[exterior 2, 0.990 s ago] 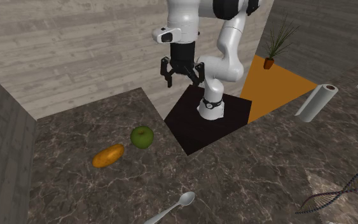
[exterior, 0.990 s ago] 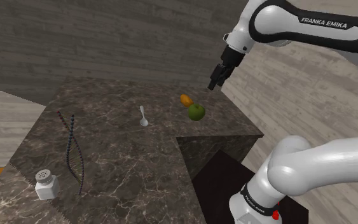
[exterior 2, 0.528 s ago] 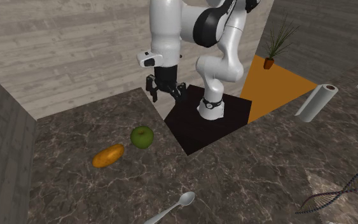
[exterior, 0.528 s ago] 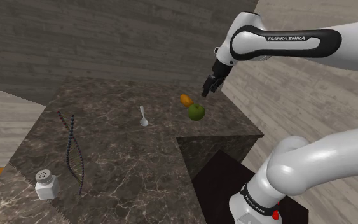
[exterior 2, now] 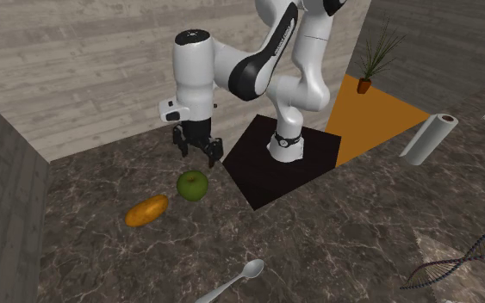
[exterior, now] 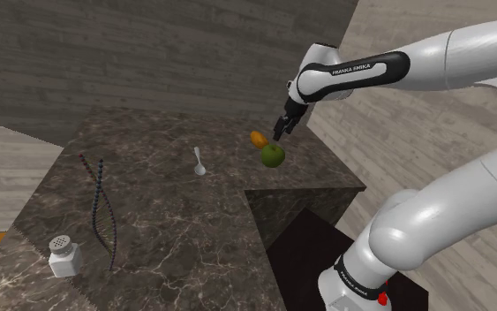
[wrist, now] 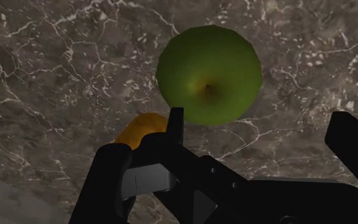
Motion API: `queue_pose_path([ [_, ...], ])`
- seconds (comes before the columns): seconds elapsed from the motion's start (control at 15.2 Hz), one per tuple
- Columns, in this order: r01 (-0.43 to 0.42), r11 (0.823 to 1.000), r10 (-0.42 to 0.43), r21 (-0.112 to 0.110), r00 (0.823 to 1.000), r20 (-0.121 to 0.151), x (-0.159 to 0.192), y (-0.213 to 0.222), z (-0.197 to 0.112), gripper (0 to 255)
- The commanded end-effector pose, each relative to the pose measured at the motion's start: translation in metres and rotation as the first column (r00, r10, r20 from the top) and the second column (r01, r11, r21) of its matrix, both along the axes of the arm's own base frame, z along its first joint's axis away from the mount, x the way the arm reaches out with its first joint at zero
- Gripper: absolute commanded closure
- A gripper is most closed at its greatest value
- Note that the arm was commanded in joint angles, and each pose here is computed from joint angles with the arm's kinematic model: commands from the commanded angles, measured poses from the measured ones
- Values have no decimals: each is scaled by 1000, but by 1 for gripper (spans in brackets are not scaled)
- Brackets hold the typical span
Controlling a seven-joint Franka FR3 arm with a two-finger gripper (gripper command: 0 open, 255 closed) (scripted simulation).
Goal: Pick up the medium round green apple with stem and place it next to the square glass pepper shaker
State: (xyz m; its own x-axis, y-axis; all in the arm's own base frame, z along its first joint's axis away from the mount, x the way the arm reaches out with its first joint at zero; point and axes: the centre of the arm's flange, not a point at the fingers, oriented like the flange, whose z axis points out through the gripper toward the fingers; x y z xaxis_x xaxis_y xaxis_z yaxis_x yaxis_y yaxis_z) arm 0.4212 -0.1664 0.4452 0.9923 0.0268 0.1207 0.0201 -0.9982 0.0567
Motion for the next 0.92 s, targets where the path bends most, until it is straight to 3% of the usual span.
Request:
queue_pose_path([
  [0.0, 1, 1000, -1, -15, 1000, 0, 10, -16, -16, 0],
  [0.53, 1, 1000, -1, -20, 1000, 0, 18, -23, -58, 0],
  [0.86, 1, 1000, -1, -20, 1000, 0, 18, -24, -61, 0],
])
